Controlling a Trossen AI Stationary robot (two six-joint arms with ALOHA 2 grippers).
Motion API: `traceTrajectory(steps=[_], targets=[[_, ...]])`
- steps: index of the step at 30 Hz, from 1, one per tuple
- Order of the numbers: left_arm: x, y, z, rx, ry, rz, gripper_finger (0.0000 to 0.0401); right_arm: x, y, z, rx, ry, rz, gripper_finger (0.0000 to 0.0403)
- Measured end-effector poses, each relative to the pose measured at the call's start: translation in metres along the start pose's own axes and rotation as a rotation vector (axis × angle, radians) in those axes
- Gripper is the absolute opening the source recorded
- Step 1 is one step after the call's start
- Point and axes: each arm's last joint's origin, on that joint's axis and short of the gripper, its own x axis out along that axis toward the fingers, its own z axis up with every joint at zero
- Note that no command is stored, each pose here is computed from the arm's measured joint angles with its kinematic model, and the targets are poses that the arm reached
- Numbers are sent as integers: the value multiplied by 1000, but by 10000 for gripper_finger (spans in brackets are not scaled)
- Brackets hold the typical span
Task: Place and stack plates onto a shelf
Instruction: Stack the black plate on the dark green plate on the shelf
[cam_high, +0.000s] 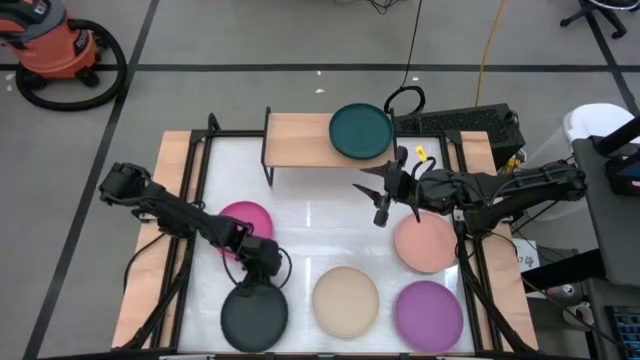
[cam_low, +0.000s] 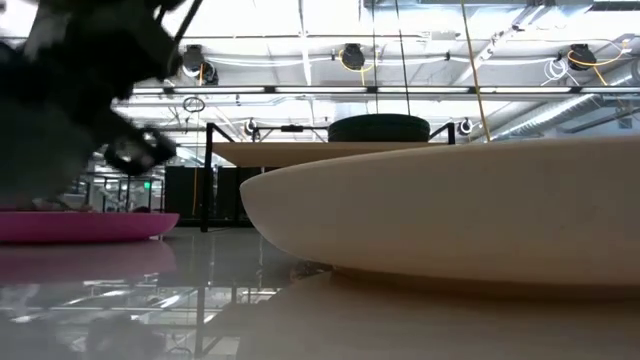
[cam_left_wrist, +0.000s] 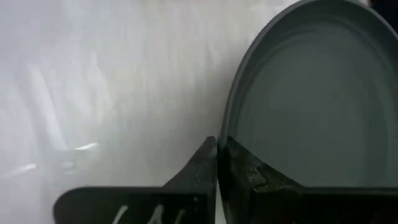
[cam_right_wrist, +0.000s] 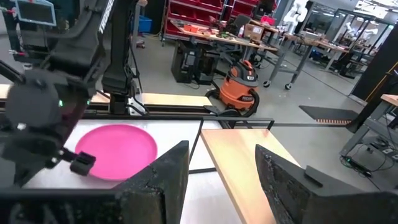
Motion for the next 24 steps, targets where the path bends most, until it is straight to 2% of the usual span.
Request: traceTrajectory(steps=[2,6,12,17,24], targets=[[-9,-4,11,16,-7,29,11,0,0,0,1,-2,-1,167],[-35,-7,44,0,-36,157,11,0,0,2,12,-20,-4,167],[-86,4,84,-75,-116,440,11,-3,0,4,0,-34,2,167],[-133,31,106,-137,-225,539,11,-20,-1,12,-9,-84,33,167],[-202,87,118,-216,-437,673,11,-60,-11,26,43,-198,93,167]])
